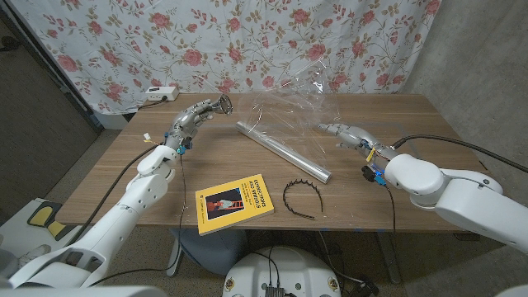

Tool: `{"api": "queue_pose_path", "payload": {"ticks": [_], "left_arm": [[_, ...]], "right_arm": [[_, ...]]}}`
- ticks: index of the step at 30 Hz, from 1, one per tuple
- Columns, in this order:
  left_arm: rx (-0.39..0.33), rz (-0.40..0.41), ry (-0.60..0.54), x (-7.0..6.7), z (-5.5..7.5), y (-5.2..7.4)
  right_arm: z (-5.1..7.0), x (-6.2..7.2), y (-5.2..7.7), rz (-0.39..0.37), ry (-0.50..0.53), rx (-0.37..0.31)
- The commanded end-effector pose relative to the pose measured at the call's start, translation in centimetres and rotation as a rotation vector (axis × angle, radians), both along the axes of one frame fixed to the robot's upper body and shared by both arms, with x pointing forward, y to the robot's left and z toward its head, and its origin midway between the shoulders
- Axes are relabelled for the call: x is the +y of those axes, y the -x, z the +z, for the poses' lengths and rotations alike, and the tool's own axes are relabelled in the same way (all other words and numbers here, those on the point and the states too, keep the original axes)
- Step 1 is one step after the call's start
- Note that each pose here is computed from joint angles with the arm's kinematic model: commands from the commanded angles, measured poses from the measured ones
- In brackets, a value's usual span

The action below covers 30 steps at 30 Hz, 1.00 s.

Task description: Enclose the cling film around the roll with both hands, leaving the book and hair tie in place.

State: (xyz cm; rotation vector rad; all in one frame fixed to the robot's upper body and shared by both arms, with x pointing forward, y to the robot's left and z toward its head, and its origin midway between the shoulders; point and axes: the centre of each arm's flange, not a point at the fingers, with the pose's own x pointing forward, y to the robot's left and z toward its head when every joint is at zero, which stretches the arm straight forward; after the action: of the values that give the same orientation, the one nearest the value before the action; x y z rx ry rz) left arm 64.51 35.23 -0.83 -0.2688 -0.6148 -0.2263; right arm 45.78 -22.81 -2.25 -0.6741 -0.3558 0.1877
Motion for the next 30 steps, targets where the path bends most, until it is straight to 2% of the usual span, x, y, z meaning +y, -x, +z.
{"api": "queue_pose_path", "payload": {"ticks": [1,18,30], "left_arm": [[0.0,-0.009,-0.004,-0.2,0.1,0.0],[-0.012,-0.006,0.002,0.0,-0.2,1.1],[-0.014,0.0,0.008,0.4,-0.5,1.4]], "right_arm": [[-0.2,0.4,0.8,0.009,0.007,0.001],[-0.5,0.7,2.2,0.021,0.023,-0.001],[-0.8,0.7,2.6,0.021,0.019,0.001]]}}
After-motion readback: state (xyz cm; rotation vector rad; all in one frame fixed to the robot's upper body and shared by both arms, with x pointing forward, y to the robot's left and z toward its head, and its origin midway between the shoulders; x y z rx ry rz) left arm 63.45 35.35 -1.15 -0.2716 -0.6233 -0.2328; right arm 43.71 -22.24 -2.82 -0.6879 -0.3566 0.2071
